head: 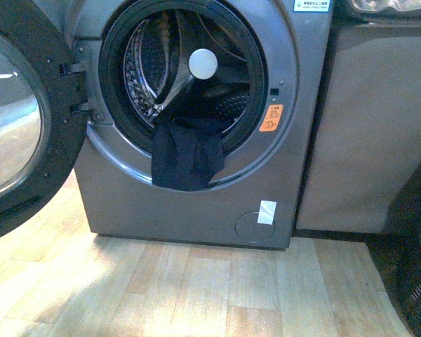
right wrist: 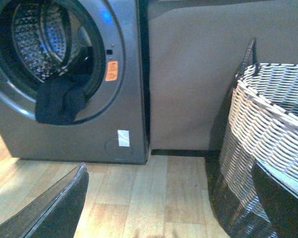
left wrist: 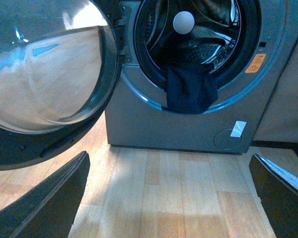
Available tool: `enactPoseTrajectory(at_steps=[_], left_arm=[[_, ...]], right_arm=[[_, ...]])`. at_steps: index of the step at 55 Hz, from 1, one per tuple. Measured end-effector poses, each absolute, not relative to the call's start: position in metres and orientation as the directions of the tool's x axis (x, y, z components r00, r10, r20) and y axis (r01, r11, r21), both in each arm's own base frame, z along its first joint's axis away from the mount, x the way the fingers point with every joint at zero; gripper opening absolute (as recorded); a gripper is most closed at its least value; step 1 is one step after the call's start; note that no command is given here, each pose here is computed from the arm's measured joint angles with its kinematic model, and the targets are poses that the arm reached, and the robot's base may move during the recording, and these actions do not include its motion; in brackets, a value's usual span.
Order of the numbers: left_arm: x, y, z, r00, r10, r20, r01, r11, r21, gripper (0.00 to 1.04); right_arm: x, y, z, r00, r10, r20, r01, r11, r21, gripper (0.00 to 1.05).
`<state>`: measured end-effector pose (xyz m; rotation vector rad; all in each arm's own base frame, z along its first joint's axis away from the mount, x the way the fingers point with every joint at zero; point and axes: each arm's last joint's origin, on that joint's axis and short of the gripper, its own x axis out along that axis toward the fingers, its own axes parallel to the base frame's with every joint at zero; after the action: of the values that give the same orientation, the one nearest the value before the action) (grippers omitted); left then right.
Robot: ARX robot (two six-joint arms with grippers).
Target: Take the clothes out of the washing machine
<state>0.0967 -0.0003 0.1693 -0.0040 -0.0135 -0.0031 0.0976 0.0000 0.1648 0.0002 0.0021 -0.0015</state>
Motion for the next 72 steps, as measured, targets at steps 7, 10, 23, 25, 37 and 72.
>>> enactPoseTrajectory(at_steps=[7, 10, 23, 25, 37, 72], left_arm=[[0.097, 0.0, 0.169, 1.0, 0.001, 0.016, -0.001, 1.0, -0.004, 0.98], [0.097, 0.0, 0.169, 1.0, -0.002, 0.013, 0.002, 1.0, -0.004, 0.98], [0.097, 0.0, 0.169, 1.0, -0.002, 0.015, 0.002, 1.0, -0.004, 0.98], [0.097, 0.0, 0.169, 1.0, -0.002, 0.015, 0.002, 1.0, -0.004, 0.98], [0.097, 0.0, 0.17, 1.0, 0.001, 0.016, -0.001, 1.0, -0.004, 0.98], [0.25, -0.051, 0.202, 0.933, -0.333, -0.135, 0.334, 0.943, -0.016, 0.98]], right_arm=[[0.098, 0.0, 0.165, 1.0, 0.002, -0.002, -0.002, 1.0, 0.0, 0.97], [0.098, 0.0, 0.165, 1.0, -0.001, -0.002, 0.001, 1.0, 0.0, 0.97], [0.098, 0.0, 0.165, 1.0, 0.002, -0.002, -0.002, 1.0, 0.0, 0.97], [0.098, 0.0, 0.165, 1.0, 0.001, -0.001, -0.001, 1.0, 0.0, 0.97], [0.098, 0.0, 0.165, 1.0, 0.0, -0.001, 0.0, 1.0, 0.0, 0.97], [0.098, 0.0, 0.165, 1.0, 0.001, -0.002, -0.001, 1.0, 0.0, 0.97]])
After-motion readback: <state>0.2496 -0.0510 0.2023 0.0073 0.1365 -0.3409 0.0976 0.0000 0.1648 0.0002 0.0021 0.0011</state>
